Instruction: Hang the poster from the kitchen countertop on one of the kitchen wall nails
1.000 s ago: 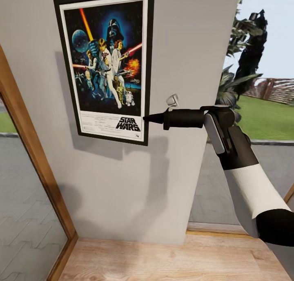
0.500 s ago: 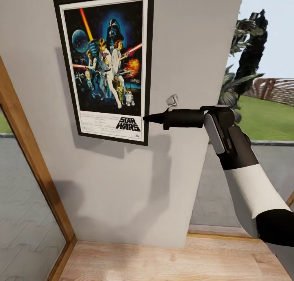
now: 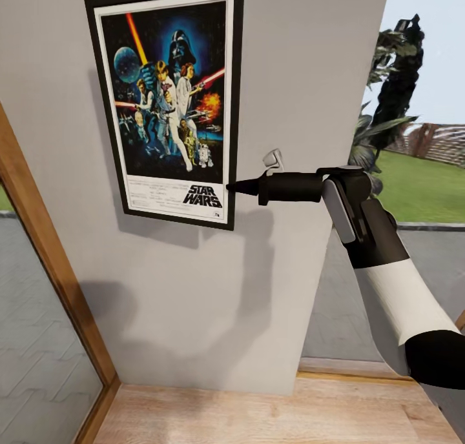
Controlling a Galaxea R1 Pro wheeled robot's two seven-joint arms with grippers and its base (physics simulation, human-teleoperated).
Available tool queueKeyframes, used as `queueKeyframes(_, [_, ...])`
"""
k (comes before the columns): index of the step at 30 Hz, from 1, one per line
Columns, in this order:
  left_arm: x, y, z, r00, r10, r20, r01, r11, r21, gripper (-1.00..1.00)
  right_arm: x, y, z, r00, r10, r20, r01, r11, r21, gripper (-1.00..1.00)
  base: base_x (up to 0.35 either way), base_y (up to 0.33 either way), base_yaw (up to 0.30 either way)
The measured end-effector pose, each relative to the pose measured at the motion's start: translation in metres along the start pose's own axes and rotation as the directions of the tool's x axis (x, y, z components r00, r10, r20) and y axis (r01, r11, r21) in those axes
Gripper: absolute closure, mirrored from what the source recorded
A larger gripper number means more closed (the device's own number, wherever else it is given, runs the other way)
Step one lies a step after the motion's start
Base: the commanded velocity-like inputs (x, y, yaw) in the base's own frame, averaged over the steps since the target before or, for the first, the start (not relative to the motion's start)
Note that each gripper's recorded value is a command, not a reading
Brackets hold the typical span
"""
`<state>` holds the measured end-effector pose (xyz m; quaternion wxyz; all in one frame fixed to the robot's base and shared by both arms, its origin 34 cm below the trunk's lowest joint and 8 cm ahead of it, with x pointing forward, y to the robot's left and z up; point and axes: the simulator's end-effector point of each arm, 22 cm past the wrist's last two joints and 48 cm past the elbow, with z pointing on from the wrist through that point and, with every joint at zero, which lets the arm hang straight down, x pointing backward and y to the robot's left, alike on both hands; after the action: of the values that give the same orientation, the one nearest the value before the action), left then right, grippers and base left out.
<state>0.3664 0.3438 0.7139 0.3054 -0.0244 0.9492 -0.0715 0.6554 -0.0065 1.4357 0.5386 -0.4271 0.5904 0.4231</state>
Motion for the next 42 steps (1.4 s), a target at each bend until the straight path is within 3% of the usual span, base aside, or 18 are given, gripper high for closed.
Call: queueKeyframes(42, [0.0, 0.0006, -0.0002, 1.0, -0.001, 0.0, 0.001, 1.0, -0.001, -1.0, 0.0003, -0.0015, -0.0009, 1.0, 0.002, 0.002, -0.002, 1.0, 0.004, 1.0, 0.041, 0.0, 0.0])
